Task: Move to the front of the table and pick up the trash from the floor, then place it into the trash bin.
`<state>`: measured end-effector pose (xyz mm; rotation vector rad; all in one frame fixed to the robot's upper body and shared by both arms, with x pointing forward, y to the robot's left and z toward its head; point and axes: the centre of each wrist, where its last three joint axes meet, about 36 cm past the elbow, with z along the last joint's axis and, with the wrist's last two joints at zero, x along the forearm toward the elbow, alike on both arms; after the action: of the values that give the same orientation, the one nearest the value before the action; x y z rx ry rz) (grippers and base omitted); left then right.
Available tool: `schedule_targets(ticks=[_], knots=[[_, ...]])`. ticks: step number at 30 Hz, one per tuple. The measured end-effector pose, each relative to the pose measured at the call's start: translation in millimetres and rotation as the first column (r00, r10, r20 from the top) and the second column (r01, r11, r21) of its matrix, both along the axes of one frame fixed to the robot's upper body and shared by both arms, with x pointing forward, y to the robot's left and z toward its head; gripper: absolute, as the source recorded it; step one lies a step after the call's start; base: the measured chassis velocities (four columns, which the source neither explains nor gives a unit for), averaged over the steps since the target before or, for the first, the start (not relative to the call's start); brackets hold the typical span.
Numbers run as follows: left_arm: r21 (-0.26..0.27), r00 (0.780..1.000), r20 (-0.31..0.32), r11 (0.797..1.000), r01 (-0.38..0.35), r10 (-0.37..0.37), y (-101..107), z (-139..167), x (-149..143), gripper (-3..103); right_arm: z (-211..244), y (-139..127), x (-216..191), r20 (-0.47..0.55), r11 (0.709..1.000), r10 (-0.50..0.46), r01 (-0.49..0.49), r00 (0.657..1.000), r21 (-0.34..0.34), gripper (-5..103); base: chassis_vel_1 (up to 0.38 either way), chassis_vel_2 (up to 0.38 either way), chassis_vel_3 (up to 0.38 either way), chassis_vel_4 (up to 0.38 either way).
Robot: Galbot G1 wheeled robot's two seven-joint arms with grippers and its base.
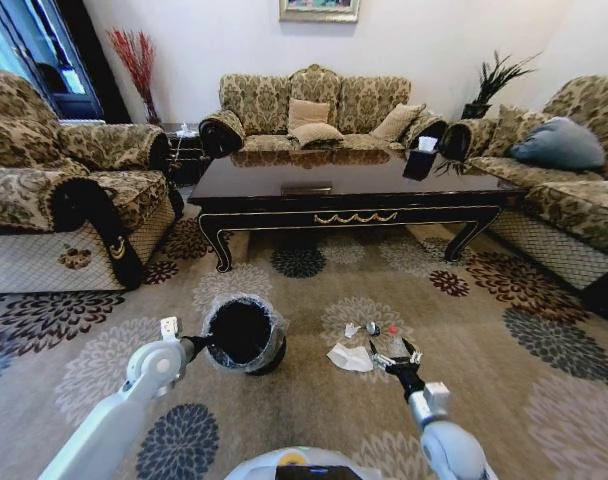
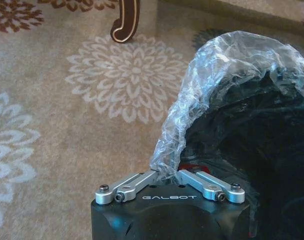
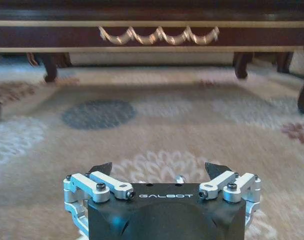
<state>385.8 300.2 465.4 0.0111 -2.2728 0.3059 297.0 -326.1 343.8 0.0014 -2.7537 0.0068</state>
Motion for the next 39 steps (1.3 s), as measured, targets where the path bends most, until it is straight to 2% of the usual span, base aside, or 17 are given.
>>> schedule_targets(ticks=[4,6,8,10,15,23,28,31,36,39], knots=[[-0.027,0.999,-0.046,1.0,0.012,-0.013,-7.7,-2.6,-8.2,0,1.6,-31.1,31.5,-0.105,0.999,-0.028,0.026,0.994,-0.024,100,0.0,0.0,0.0,0.0],[-0.031,0.999,-0.053,0.999,0.014,-0.015,-8.7,-3.1,-8.6,0,1.4,-33.9,33.9,-0.114,0.999,-0.033,0.03,0.993,-0.027,100,0.0,0.0,0.0,0.0],[-0.065,0.993,-0.115,0.998,0.0,-0.008,-16.4,-4.4,-9.7,0,-6.2,-51.8,48.0,-0.172,0.997,-0.067,0.061,0.983,-0.04,100,0.0,0.0,0.0,0.0],[-0.09,0.989,-0.149,0.996,-0.012,-0.002,-19.7,-3.7,-9.6,0,-11.9,-58.6,54.4,-0.205,0.997,-0.079,0.071,0.976,-0.043,100,0.0,0.0,0.0,0.0],[-0.11,0.985,-0.174,0.994,-0.015,-0.004,-23.4,-2.7,-8.9,0,-30.1,-67.0,67.5,-0.28,0.996,-0.09,0.079,0.956,-0.05,100,0.0,0.0,0.0,0.0],[-0.096,0.982,-0.187,0.995,0.011,-0.029,-26.9,-4.4,-10.6,0,-53.6,-69.0,97.5,-0.327,0.995,-0.086,0.066,0.941,-0.071,100,0.0,0.0,0.0,0.0],[-0.064,0.981,-0.187,0.997,0.037,-0.049,-29.7,-5.1,-12.9,0,-61.5,-70.9,120.4,-0.336,0.994,-0.087,0.059,0.938,-0.09,100,0.0,0.0,0.0,0.0],[-0.033,0.982,-0.181,0.998,0.048,-0.053,-26.5,-2.7,-12.3,0,-70.6,-76.8,136.1,-0.361,0.991,-0.118,0.088,0.925,-0.101,100,0.0,0.0,0.0,0.0],[-0.014,0.982,-0.177,0.997,0.069,-0.071,-25.4,0.9,-13.3,0,-86.4,-83.5,140.1,-0.403,0.987,-0.15,0.114,0.903,-0.112,100,0.0,0.0,0.0,0.0],[-0.008,0.982,-0.172,0.997,0.078,-0.078,-26.1,2.6,-12.4,0,-98.2,-85.6,139.0,-0.424,0.983,-0.167,0.115,0.89,-0.146,100,0.0,0.0,0.0,0.0]])
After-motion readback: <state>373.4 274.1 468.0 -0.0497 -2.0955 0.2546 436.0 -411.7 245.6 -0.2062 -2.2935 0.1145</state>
